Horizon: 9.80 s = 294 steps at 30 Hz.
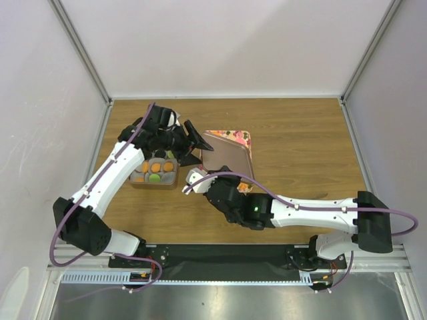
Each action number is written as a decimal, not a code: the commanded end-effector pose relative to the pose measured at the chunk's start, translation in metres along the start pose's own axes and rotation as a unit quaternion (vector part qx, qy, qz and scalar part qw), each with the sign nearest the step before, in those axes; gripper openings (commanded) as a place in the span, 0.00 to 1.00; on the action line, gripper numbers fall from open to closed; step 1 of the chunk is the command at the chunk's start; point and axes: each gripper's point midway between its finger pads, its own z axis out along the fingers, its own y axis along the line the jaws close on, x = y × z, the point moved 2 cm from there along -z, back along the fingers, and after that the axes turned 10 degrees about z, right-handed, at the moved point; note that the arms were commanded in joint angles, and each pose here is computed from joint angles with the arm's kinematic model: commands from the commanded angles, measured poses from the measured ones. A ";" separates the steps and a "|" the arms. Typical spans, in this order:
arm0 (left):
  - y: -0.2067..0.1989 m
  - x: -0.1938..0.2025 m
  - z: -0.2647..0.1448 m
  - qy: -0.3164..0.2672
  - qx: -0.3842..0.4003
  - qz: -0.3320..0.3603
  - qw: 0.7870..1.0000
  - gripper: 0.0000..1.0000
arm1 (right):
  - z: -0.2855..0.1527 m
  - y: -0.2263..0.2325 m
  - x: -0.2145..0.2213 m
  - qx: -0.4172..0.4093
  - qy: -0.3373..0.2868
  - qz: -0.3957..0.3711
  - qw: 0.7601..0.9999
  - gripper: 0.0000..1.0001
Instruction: Pack the cookies
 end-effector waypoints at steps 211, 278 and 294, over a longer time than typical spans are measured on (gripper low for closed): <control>0.282 -0.154 -0.039 -0.274 -0.310 0.017 0.910 0.96 | 0.226 0.097 -0.008 -0.384 0.094 0.792 0.466 0.62; 0.314 -0.122 -0.012 -0.226 -0.321 -0.050 0.919 0.95 | 0.220 0.133 0.017 -0.321 0.188 0.714 0.594 0.47; 0.258 -0.165 -0.080 -0.324 -0.332 0.018 0.886 0.97 | 0.236 0.071 -0.036 -0.327 0.120 0.661 0.665 0.67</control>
